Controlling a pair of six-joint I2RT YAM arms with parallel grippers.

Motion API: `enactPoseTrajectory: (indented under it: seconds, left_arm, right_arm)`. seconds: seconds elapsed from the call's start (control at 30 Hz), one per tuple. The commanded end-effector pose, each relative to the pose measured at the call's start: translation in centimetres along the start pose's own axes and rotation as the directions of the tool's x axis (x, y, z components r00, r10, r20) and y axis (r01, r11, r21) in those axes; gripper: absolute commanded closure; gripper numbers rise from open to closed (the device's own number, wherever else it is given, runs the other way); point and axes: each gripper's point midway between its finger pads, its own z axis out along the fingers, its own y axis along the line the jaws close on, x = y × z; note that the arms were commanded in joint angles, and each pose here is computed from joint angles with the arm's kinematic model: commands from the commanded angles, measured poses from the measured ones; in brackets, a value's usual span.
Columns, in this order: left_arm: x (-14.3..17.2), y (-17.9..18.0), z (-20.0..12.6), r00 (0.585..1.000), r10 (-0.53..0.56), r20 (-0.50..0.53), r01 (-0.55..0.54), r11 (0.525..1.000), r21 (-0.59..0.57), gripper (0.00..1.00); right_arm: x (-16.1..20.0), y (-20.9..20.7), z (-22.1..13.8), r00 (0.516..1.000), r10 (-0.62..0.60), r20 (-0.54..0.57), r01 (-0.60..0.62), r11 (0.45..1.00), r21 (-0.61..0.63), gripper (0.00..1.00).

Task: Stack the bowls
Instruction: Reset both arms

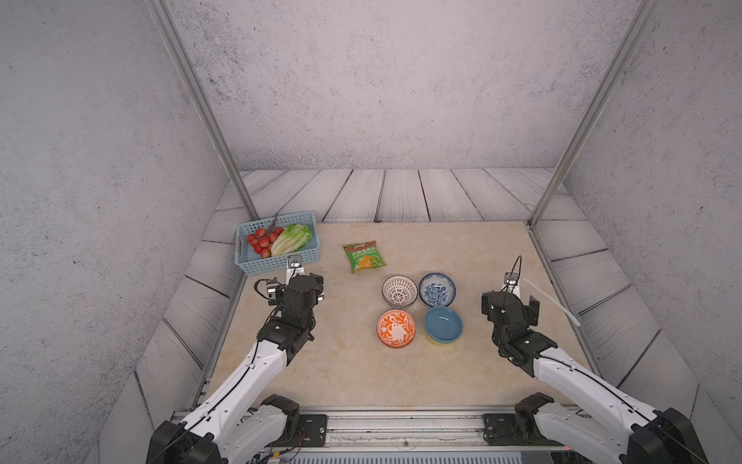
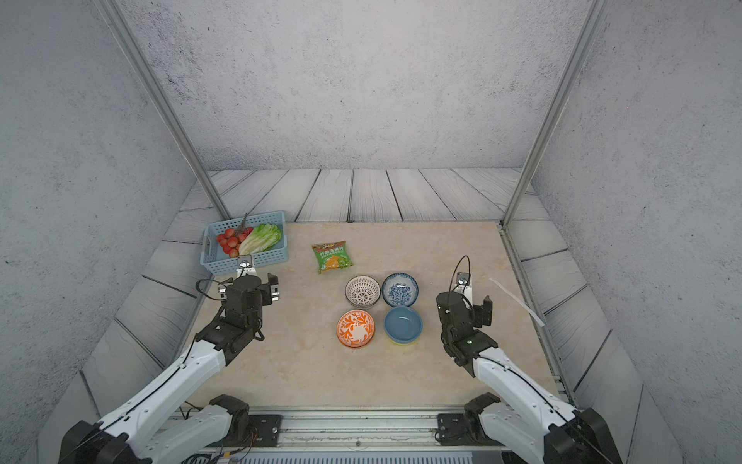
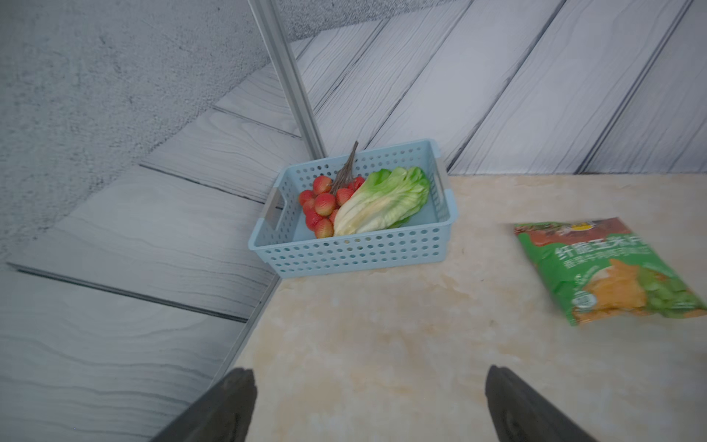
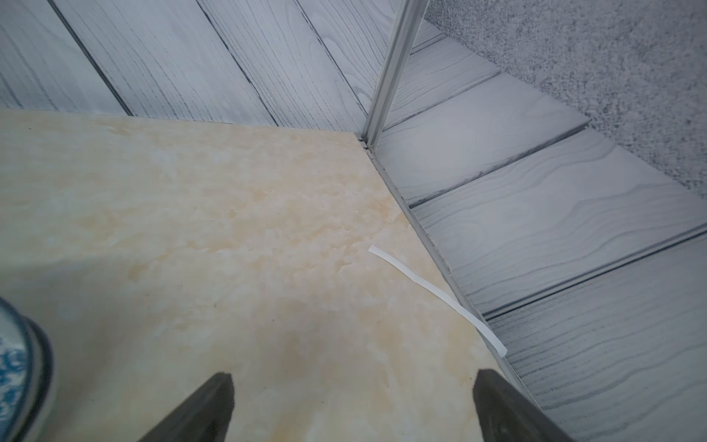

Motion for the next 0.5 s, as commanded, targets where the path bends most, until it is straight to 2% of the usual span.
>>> enactPoseTrajectory:
  seconds: [0.0,0.1,0.17,0.27,0.47]
  left_arm:
    - [-0.9,0.6,1.3,0.998,0.031,0.061,-0.029,0.999,-0.022,0.0]
    - [0.9,0.3,3.2,0.997,0.079,0.024,-0.079,0.997,-0.006,0.0]
    - [1.7,0.3,4.1,0.998,0.049,0.038,-0.049,0.999,-0.008,0.0]
    - [2.9,-1.4,4.9,0.998,0.011,0.062,-0.016,0.996,0.086,0.0]
    - [4.7,-2.9,7.2,0.998,0.032,0.06,-0.04,0.99,0.136,0.0]
  right_arm:
    - [-1.9,0.0,0.3,0.983,0.037,0.181,-0.036,0.999,-0.008,0.01]
    - [0.1,0.4,1.8,0.987,0.075,0.143,-0.071,0.997,-0.031,0.01]
    - [0.0,0.2,2.5,0.985,0.079,0.155,-0.077,0.997,-0.017,0.01]
    - [0.0,-0.3,3.4,0.983,0.103,0.155,-0.101,0.995,-0.017,0.01]
    - [-0.2,-0.4,5.7,0.977,0.134,0.164,-0.125,0.99,-0.065,0.01]
